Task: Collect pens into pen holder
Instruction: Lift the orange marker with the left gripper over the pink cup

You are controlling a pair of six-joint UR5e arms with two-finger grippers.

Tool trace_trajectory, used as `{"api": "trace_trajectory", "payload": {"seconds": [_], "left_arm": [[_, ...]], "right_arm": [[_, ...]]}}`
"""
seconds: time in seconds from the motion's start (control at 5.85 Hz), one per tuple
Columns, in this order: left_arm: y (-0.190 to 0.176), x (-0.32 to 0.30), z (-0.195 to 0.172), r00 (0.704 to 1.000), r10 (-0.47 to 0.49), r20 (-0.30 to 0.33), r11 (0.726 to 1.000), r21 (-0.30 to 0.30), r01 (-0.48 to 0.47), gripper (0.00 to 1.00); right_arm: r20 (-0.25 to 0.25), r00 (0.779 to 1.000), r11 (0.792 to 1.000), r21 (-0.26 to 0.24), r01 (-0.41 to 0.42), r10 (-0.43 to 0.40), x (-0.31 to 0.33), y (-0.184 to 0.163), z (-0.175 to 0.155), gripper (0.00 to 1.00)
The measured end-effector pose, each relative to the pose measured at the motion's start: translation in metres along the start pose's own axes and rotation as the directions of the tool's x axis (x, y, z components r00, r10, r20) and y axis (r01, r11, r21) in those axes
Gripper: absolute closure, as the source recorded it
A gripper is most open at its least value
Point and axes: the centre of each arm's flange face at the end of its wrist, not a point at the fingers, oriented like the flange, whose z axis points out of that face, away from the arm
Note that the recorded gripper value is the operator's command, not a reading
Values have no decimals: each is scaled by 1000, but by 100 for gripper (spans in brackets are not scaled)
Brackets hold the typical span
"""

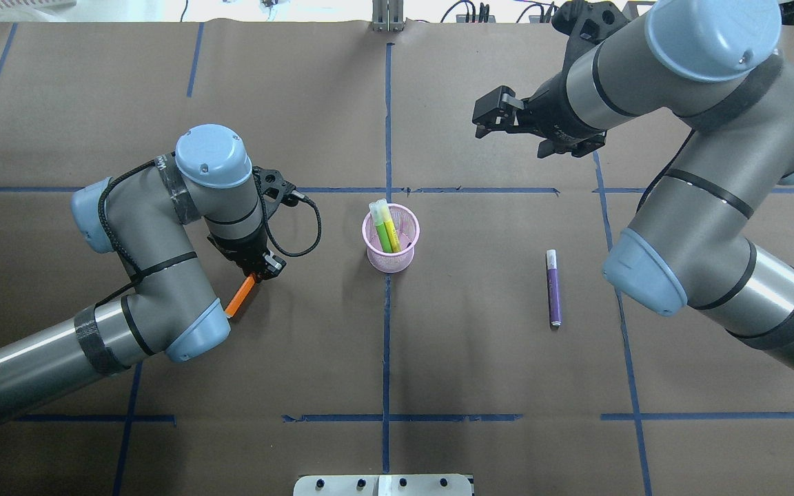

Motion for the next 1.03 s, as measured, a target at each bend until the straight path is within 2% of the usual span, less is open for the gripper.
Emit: {"api": "trace_trajectory", "payload": {"seconds": [0.17,0.34,0.51,0.68,0.86,1.03], "left_arm": [[-2,3,-21,1000,-8,-16,999,37,9,100],[-3,14,-59,998,-21,-60,993,114,28,100],[-2,31,-97,987,-48,-151,971,225,82,100],[-2,46,-127,964,-69,-257,928,338,157,100],[-4,58,-155,938,-87,-337,855,458,244,100],[-9,66,-170,925,-109,-364,768,560,311,99]], "right_arm": [[1,1000,1000,0,1,-1,0,0,-1,0],[3,1000,1000,2,1,-1,0,0,-2,0],[2,1000,1000,3,0,0,0,0,-2,0],[2,1000,1000,4,0,0,1,-1,-2,0],[1,1000,1000,4,-1,1,1,-1,-2,0],[-1,1000,1000,5,0,0,2,0,-1,0]]}}
